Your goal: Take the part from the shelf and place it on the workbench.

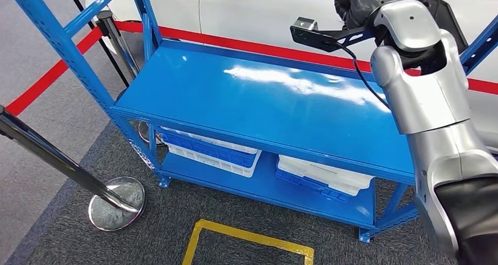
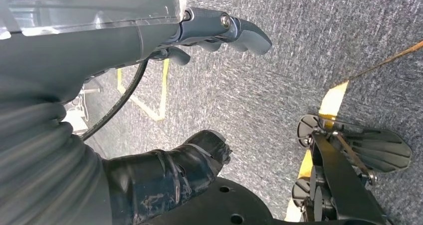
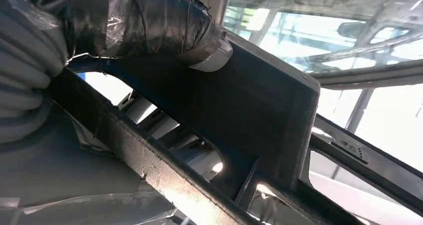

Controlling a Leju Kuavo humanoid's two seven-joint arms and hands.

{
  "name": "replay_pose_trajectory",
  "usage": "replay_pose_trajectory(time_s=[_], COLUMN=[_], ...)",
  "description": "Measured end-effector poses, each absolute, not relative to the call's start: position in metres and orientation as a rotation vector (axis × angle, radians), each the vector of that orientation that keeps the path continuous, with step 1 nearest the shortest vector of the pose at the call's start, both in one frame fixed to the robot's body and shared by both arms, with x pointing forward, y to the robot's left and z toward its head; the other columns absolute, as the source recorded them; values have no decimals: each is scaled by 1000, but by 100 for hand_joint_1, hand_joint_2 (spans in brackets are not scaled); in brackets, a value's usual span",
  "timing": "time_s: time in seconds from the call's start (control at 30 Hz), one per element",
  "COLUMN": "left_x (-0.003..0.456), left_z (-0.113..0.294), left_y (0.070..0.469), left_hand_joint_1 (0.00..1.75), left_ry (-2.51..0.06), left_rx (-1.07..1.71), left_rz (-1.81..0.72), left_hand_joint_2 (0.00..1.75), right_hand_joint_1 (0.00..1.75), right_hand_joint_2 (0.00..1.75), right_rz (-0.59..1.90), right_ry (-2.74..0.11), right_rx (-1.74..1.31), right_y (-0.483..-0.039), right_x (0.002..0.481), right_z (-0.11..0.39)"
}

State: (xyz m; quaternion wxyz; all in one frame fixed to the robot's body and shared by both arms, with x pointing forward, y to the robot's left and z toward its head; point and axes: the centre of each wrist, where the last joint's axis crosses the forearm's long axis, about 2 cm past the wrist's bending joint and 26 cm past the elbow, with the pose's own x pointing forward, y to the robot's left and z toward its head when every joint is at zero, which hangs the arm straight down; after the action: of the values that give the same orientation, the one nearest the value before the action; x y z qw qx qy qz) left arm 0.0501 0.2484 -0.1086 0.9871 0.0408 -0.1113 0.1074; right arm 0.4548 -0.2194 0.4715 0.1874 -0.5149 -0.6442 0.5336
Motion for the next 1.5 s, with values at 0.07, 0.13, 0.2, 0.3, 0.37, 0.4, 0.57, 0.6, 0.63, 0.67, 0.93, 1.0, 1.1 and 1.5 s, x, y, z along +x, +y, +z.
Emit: replay_pose_trajectory(time_s=[0.07,0.13,0.2,0.3,0.37,0.4,0.57,0.6,0.63,0.67,0.93,1.0,1.1,1.5], left_x=[50,50,50,49,49,49,49,49,49,49,49,49,49,48], left_z=[-109,-109,-109,-109,-109,-109,-109,-109,-109,-109,-109,-109,-109,-109], left_y=[248,249,249,249,249,249,249,249,249,249,249,249,249,250], left_hand_joint_1=[0,0,0,0,0,0,0,0,0,0,0,0,0,0], left_ry=[-230,-234,-235,-233,-231,-230,-229,-229,-230,-230,-230,-229,-229,-226], left_rx=[84,87,88,89,89,89,89,88,88,88,88,87,85,86], left_rz=[217,218,218,217,217,217,213,212,210,207,201,200,201,215], left_hand_joint_2=[175,175,175,175,175,175,175,175,175,175,175,175,175,175], right_hand_joint_1=[175,175,175,175,175,175,175,175,175,175,175,175,175,175], right_hand_joint_2=[175,175,175,175,175,175,175,175,175,175,175,175,175,175], right_rz=[1520,1536,1553,1586,1617,1631,1664,1669,1676,1684,1731,1751,1756,1734], right_ry=[-1821,-1826,-1831,-1836,-1830,-1827,-1824,-1822,-1819,-1814,-1815,-1848,-1884,-1879], right_rx=[-1432,-1422,-1422,-1452,-1489,-1504,-1546,-1550,-1559,-1571,-1568,-1460,-1348,-1361], right_y=[-221,-221,-220,-217,-215,-214,-213,-213,-213,-213,-213,-214,-216,-220], right_x=[454,453,451,447,445,444,441,441,441,440,439,439,439,439], right_z=[464,458,455,456,457,458,463,464,464,465,467,468,468,473])
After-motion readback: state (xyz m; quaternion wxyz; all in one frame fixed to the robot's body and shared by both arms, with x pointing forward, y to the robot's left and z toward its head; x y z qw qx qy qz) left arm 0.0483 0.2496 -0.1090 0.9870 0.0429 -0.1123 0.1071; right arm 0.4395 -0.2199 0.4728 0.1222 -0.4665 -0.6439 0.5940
